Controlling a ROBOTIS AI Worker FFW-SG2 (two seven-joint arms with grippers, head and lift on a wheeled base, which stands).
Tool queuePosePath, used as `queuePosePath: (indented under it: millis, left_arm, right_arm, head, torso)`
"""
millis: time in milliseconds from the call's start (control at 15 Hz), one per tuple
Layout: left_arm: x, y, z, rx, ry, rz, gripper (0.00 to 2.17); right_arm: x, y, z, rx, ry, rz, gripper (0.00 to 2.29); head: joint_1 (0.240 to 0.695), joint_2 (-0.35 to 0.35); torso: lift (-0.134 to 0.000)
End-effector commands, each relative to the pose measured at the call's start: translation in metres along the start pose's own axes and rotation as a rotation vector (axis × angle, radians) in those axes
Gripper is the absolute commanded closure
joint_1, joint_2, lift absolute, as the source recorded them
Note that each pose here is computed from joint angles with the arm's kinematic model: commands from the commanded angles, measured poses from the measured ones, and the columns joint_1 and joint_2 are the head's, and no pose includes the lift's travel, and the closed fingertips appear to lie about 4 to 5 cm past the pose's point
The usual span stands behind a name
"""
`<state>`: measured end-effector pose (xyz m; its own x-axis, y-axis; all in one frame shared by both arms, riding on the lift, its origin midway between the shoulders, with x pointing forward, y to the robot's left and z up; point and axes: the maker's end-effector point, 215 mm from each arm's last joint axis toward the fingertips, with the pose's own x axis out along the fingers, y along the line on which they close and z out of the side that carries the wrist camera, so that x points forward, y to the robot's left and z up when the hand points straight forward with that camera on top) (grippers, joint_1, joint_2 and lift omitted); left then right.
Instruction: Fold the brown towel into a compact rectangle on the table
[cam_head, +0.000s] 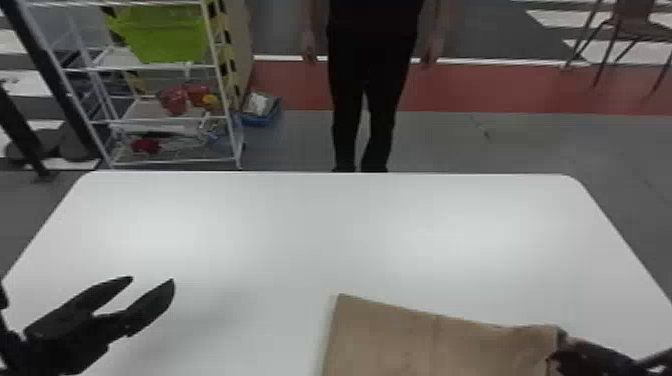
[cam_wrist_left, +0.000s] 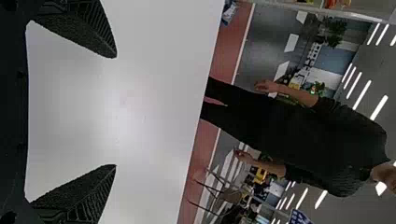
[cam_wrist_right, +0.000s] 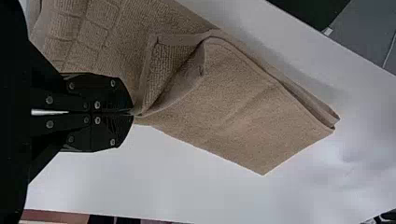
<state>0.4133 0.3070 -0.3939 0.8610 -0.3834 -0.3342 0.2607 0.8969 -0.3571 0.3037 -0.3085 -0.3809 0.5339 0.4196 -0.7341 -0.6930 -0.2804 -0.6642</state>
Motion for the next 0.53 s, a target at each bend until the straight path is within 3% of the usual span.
queuePosePath:
  millis: [0,200,333,467]
  left_arm:
    - [0.001,0.001,0.001,0.000,-0.003,0.004,0.04]
    - [0.003,0.003,-0.003,-0.010,0.001,0.004,0.04]
    - [0.006,0.004,-0.006,-0.006,-0.001,0.001,0.04]
    - [0.007,0.000,-0.007,-0.004,0.001,-0.005,0.04]
  right_arm:
    - [-0.024,-0.003,-0.008,-0.021,0.021,-0.017,1.54]
    - [-0.059,0.004,-0.032,0.008,0.064,-0.034,1.54]
    - [-0.047,0.025,-0.045,0.041,0.069,-0.015,1.54]
    - [-0.026,0.032,-0.038,0.034,0.044,0.007,1.54]
  head:
    - [0.695,-0.003]
    - [0.695,-0.028]
    - [0.695,-0.077]
    - [0.695,-0.099]
  torso:
    - [-0.123]
    - [-0.123]
    - [-0.123]
    - [-0.123]
